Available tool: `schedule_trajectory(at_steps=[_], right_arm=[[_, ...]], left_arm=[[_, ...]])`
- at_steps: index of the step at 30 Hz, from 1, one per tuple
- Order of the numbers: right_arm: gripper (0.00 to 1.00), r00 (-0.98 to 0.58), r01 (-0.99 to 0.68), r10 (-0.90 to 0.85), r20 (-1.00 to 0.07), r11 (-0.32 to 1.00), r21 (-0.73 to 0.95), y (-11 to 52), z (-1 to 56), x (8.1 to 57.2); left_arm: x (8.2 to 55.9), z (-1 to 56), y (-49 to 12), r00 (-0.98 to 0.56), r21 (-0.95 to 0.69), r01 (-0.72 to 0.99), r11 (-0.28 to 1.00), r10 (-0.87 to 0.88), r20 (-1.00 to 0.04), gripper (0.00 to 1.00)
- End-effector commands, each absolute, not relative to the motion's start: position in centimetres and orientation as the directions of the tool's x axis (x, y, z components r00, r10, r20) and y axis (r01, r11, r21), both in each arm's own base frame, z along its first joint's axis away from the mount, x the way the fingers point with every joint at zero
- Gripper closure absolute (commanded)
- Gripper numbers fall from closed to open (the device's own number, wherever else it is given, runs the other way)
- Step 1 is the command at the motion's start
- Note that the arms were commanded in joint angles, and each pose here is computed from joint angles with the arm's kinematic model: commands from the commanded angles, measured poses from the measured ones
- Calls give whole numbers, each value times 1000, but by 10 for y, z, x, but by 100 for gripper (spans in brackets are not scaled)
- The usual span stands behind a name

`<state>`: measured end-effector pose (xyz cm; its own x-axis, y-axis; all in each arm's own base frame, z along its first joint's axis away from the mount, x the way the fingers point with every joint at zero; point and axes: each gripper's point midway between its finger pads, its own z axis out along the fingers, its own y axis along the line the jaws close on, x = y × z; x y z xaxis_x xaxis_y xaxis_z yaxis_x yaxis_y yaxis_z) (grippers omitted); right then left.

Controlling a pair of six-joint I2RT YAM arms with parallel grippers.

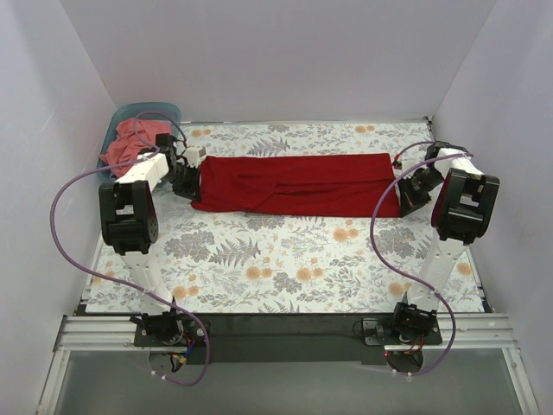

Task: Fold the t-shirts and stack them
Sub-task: Fold the tshirt

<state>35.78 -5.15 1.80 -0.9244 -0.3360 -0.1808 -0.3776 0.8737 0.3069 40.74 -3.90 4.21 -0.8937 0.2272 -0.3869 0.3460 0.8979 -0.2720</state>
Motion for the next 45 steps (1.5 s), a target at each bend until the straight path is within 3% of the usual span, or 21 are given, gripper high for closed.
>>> schedule_trajectory(at_steps=[1,18,21,22,26,31,35,45], right_arm=[[99,-909,-405,-360,-211,883,238,-65,28,363],[99,-901,-433,-416,-123,876,213,-84,24,320],[78,-894,-444,-409,-184,862,245,-70,39,326],[68,-888,-449,-404,-219,863,231,-68,52,331],[57,-856,-462,-372,-361,862,208,-51,103,356],[52,-804,-514,-330,-494,804,299,11,143,371],[53,-772,-581,-300,-561,691,430,98,157,380],[47,-773,-614,-206,-600,483,624,297,168,374]], left_arm=[[413,61,-32,-872,-219,341,914,221,-437,100],[369,54,-41,-915,-298,294,908,178,-361,99],[375,68,-47,-905,-323,298,898,158,-395,75],[378,75,-51,-896,-339,309,889,152,-418,71],[394,108,-56,-859,-338,339,878,143,-491,68],[407,133,-66,-835,-378,346,859,99,-541,65],[407,122,-77,-871,-454,309,835,58,-487,64],[407,83,-79,-918,-474,222,852,19,-397,63]])
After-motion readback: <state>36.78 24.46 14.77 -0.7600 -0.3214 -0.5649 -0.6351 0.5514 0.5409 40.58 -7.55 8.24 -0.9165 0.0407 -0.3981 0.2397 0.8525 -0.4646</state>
